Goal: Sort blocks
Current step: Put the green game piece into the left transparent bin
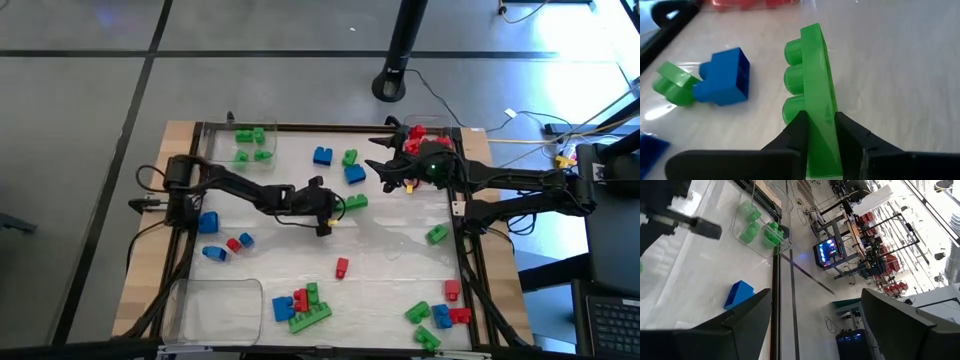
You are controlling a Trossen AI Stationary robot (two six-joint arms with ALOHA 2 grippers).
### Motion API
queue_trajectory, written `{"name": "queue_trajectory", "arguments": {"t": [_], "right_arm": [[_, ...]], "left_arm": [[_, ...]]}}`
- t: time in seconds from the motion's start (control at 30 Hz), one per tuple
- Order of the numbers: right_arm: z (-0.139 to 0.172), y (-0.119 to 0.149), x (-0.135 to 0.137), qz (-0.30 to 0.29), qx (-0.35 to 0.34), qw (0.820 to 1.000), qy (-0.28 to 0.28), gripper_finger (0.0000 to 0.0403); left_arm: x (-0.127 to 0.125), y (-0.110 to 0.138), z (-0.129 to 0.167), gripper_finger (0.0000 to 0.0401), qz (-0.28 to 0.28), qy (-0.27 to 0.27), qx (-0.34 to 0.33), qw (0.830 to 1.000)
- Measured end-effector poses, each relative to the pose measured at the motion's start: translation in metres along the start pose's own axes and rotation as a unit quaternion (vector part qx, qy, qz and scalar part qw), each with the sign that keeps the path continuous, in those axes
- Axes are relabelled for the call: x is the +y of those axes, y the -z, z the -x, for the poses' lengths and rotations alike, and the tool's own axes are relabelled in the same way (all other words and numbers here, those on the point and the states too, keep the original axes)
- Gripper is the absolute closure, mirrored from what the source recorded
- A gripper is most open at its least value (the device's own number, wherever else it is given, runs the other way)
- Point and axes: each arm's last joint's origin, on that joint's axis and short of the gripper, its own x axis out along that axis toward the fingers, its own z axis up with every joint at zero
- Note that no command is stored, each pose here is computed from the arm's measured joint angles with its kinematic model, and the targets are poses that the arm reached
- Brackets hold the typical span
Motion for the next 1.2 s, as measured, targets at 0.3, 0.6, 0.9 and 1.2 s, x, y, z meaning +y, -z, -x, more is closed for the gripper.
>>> {"name": "queue_trajectory", "arguments": {"t": [0.3, 0.6, 0.9, 1.2], "right_arm": [[0.000, 0.000, 0.000, 0.000, 0.000, 1.000, 0.000, 0.0094], [0.000, 0.000, 0.000, 0.000, 0.001, 1.000, -0.001, 0.0094], [0.000, 0.000, 0.000, 0.000, 0.001, 1.000, -0.001, 0.0094], [0.000, 0.000, 0.000, 0.000, 0.001, 1.000, -0.002, 0.0094]], "left_arm": [[0.002, -0.019, 0.025, 0.0345, -0.001, -0.033, -0.012, 0.999], [0.015, -0.035, 0.061, 0.0343, -0.003, -0.110, 0.005, 0.994], [0.034, -0.042, 0.099, 0.0340, -0.003, -0.189, 0.039, 0.981], [0.066, -0.029, 0.134, 0.0334, 0.017, -0.275, 0.080, 0.958]]}}
